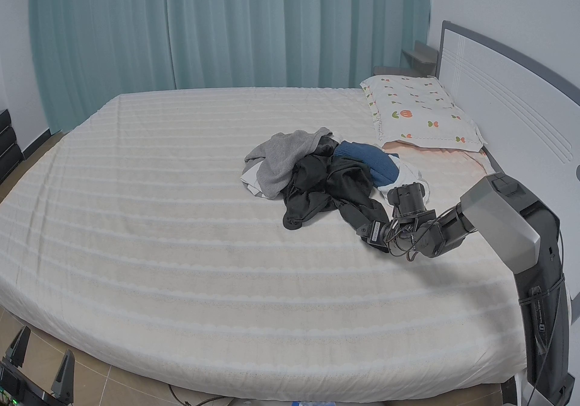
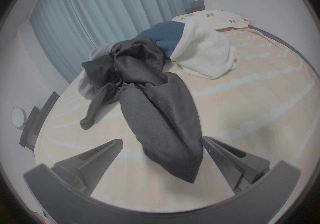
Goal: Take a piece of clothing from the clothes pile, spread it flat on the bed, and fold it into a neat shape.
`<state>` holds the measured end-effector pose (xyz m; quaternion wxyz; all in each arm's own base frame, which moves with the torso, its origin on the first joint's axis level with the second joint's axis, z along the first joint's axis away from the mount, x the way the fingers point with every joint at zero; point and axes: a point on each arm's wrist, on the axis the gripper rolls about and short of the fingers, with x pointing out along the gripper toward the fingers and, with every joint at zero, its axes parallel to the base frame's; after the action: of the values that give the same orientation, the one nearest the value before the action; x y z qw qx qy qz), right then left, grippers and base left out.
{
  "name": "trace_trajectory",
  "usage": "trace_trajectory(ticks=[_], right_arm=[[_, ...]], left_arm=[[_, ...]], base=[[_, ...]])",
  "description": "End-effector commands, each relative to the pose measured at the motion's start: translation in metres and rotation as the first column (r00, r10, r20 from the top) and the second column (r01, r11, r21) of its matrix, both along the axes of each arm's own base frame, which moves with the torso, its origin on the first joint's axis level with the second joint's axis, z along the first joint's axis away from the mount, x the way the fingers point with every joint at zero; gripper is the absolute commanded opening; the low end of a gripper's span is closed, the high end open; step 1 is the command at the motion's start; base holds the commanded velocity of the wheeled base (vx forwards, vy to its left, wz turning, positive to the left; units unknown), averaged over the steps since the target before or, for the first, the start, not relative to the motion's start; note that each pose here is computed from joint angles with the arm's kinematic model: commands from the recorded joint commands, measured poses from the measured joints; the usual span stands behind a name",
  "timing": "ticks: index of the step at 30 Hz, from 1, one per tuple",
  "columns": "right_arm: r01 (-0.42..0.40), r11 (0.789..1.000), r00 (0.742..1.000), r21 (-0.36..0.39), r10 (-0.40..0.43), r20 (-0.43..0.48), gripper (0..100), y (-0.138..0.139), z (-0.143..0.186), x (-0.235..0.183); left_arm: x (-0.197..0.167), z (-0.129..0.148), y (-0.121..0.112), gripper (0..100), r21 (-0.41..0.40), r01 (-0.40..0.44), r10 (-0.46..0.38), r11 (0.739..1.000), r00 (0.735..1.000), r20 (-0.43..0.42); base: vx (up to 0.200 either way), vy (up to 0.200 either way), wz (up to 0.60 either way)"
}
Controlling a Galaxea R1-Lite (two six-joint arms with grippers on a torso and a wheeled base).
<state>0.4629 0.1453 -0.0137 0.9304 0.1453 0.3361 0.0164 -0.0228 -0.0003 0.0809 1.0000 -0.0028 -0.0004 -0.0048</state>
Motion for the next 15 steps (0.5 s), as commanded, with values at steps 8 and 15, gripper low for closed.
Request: trace_trajectory(ticks=[8, 15], right_arm=[[0.048, 0.999, 0.999, -0.024, -0.047, 0.023, 100, 0.0, -0.012, 0.015], [0.055, 0.998, 0.998, -0.024, -0.054, 0.044, 0, 0.003, -0.015, 0.02]], left_arm=[[0.0, -0.005, 0.0, 100, -0.001, 0.0, 0.0, 1.0, 1.0, 0.001], [0.0, -0.005, 0.0, 100, -0.001, 0.0, 0.0, 1.0, 1.0, 0.001]], base=[[0.0, 0.0, 0.0], [0.0, 0.0, 0.0]])
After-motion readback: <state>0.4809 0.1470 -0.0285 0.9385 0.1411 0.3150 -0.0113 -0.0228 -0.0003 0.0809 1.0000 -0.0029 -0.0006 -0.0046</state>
